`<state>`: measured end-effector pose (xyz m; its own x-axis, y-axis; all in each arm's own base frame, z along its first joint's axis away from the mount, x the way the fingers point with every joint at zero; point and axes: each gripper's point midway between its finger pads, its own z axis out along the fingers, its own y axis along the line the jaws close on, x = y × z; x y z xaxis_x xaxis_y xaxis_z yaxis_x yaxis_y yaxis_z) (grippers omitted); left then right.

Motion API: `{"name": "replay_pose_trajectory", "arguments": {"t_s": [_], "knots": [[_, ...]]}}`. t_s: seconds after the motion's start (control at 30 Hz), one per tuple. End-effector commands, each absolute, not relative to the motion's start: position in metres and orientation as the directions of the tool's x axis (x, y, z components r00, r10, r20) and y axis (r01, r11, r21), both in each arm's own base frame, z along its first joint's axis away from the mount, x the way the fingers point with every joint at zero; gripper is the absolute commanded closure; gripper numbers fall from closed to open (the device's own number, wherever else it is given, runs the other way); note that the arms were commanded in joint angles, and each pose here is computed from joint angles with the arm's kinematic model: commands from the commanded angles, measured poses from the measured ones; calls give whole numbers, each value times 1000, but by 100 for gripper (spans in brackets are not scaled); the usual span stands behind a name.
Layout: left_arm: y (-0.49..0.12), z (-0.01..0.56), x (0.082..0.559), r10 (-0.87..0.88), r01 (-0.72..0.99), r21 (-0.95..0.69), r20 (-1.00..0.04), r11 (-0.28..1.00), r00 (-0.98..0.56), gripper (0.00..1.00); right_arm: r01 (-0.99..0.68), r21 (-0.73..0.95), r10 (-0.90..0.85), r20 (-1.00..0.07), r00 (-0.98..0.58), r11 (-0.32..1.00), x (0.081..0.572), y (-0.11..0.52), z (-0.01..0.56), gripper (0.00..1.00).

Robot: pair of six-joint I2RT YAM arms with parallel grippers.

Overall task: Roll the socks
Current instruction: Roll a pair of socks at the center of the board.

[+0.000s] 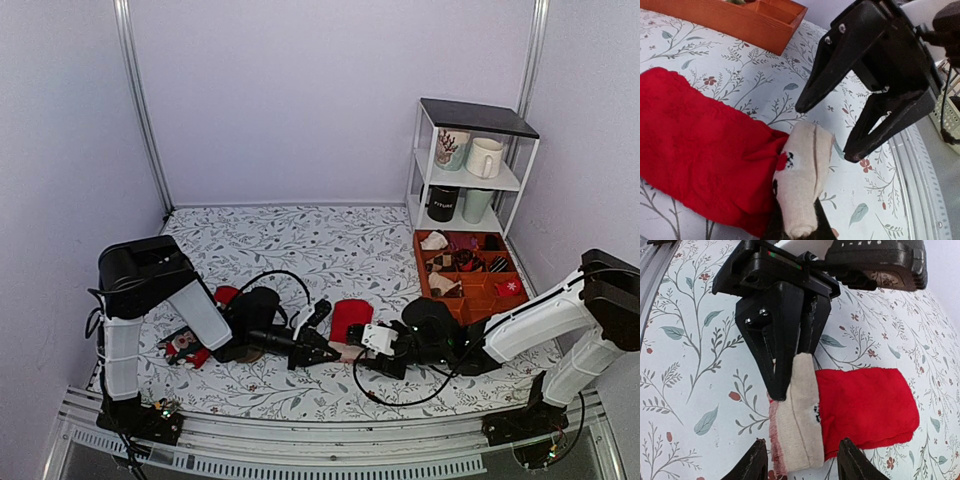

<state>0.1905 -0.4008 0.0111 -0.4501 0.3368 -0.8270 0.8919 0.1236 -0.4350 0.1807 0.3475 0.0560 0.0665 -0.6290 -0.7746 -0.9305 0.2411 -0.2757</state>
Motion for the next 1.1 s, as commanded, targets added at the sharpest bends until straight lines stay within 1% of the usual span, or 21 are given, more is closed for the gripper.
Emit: {"name": "replay_pose_trajectory", "arguments": {"t_s": [0.0,0.2,0.27,0.43,0.47,0.53,0.67,0.7,0.83,0.97,1.03,1.07], "knots": [[-318,-110,131,590,648,-633,-350,423,-727,100,-906,-352,-633,-763,132,236,192,359,62,51],[-318,-111,132,602,647,-630,-334,430,-726,100,-942,-294,-646,-753,124,161,182,370,47,52],[-319,-111,132,606,648,-630,-331,428,-723,100,-949,-272,-658,-746,104,158,181,372,39,54],[-319,-110,131,610,650,-632,-332,423,-720,100,-959,-222,-692,-721,38,179,183,373,22,67],[-320,-110,132,609,649,-632,-332,423,-720,100,-960,-213,-699,-715,27,182,183,373,19,71],[-320,-111,132,611,649,-632,-330,423,-720,100,-964,-187,-710,-705,-3,190,182,371,13,77],[-322,-109,133,613,656,-632,-340,413,-713,100,-972,-110,-714,-696,-75,209,177,369,5,84],[-323,-107,134,610,664,-628,-354,407,-709,100,-972,-89,-717,-690,-97,217,176,366,2,86],[-330,-87,148,584,721,-577,-453,384,-673,89,-969,21,-732,-651,-198,244,169,357,-15,89],[-337,-60,170,568,808,-462,-577,366,-587,78,-956,152,-735,-613,-290,250,157,351,-24,90],[-336,-47,181,560,843,-387,-631,373,-538,74,-941,224,-739,-582,-339,255,153,349,-26,90],[-339,-32,188,545,864,-343,-673,368,-499,71,-932,257,-743,-565,-359,255,151,348,-27,90]]}}
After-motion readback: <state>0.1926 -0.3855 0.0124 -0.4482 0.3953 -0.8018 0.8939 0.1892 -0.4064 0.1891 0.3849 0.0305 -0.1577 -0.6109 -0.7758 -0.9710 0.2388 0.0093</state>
